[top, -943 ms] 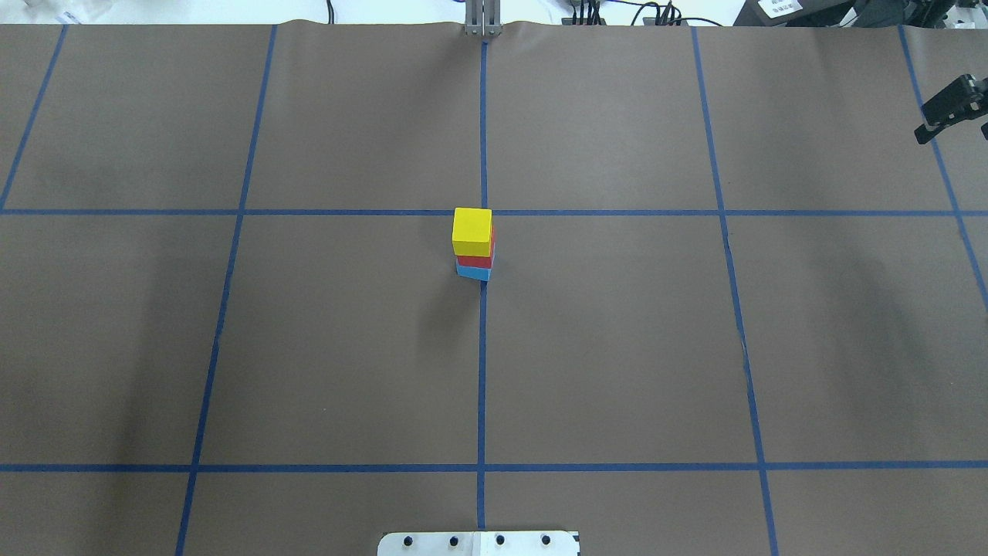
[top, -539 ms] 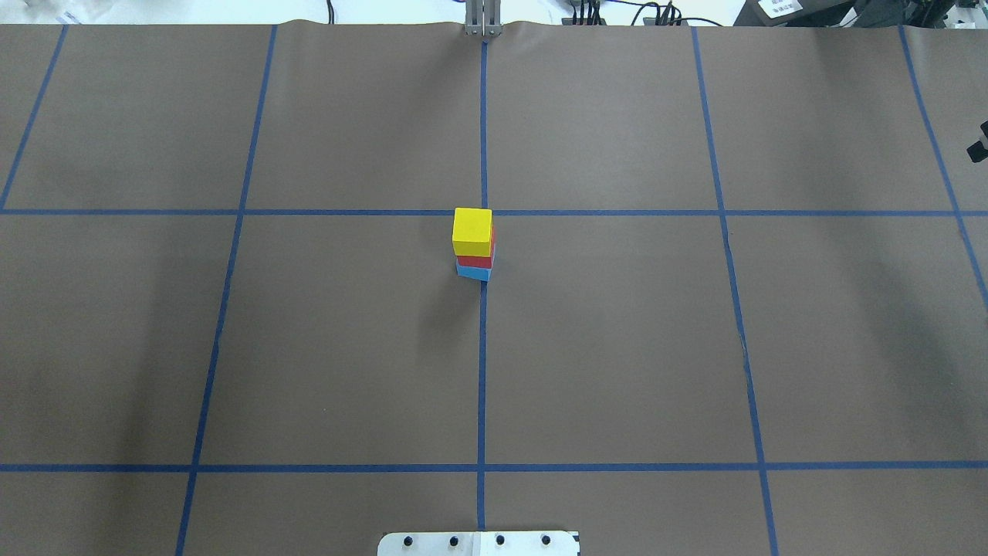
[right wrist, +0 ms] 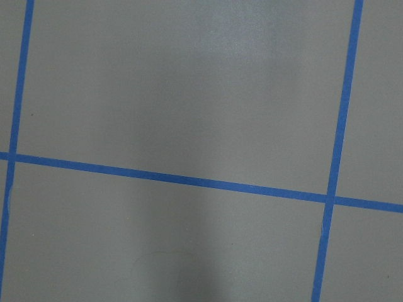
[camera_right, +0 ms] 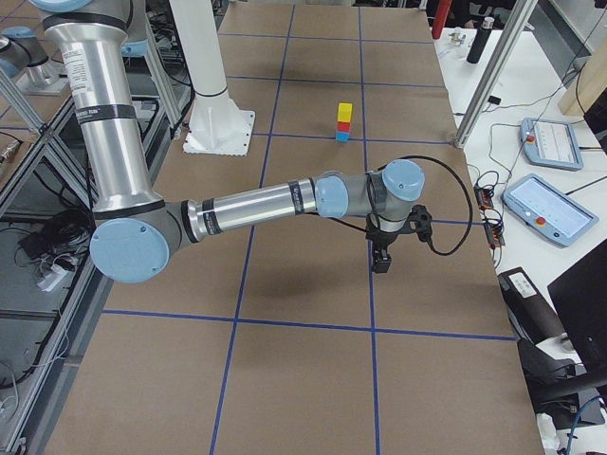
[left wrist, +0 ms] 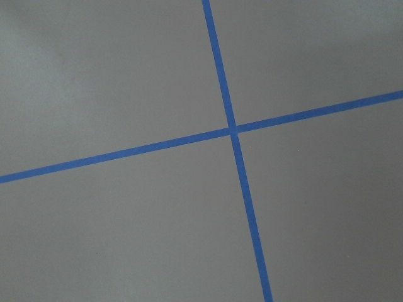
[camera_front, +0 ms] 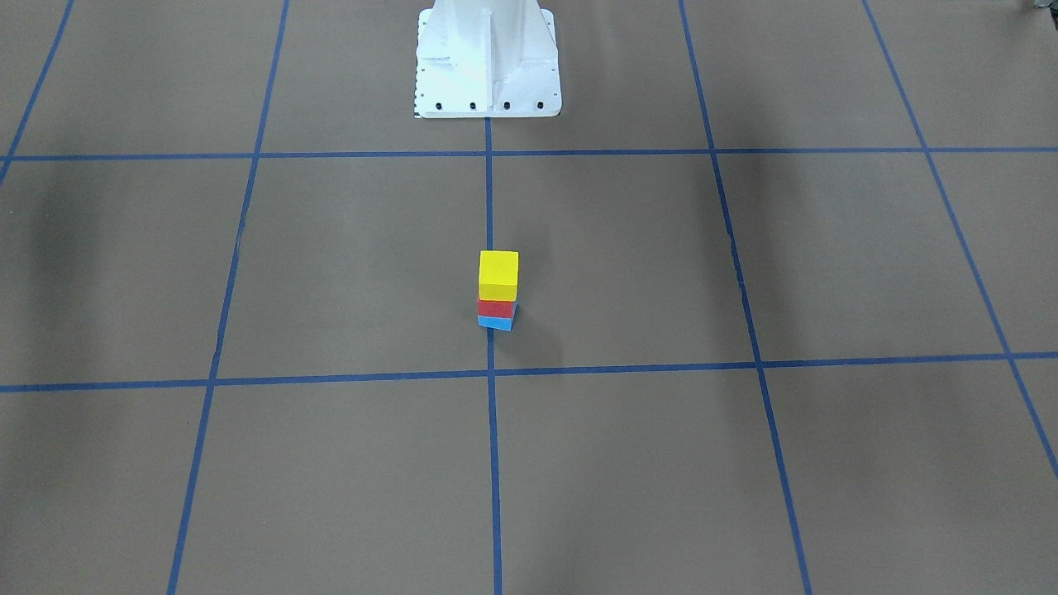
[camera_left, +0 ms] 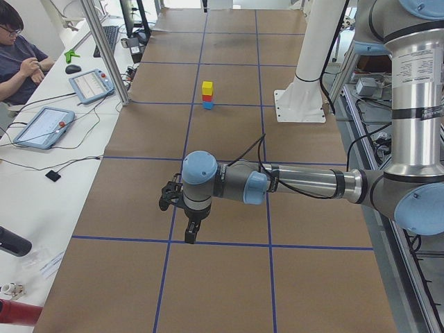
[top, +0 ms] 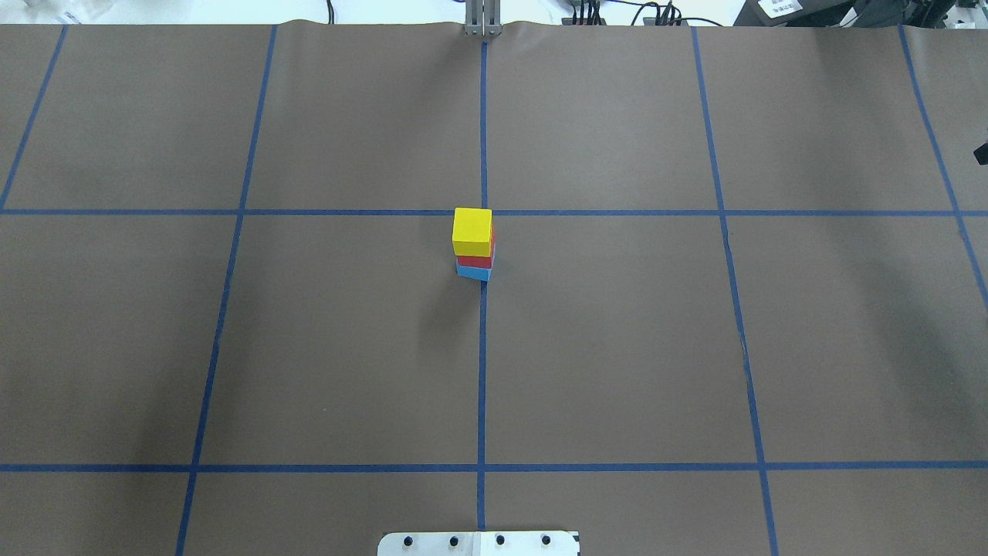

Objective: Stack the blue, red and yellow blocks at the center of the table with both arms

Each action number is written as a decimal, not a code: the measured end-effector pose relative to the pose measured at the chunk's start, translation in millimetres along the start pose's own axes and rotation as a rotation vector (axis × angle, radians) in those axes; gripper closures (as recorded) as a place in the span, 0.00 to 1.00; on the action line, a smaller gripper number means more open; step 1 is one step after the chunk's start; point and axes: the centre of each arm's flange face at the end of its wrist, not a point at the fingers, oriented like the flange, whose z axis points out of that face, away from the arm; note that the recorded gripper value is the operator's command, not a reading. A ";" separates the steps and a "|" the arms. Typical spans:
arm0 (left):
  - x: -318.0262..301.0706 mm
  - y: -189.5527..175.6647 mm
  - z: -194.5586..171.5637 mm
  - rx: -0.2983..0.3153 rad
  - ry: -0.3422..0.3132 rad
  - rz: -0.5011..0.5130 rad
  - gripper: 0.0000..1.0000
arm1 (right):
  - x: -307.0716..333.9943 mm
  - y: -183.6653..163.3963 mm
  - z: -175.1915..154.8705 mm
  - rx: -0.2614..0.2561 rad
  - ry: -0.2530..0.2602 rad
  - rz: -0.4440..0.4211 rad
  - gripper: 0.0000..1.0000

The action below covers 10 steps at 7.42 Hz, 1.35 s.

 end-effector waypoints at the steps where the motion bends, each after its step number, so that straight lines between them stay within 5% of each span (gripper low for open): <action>1: 1.7 0.4 -1.5 -0.006 0.001 -0.005 0.00 | 0.3 0.0 0.4 -0.001 0.000 0.002 0.00; 10: 3.9 0.4 8.1 -0.022 0.008 0.001 0.00 | 3.8 -8.0 9.4 -0.018 0.001 0.007 0.01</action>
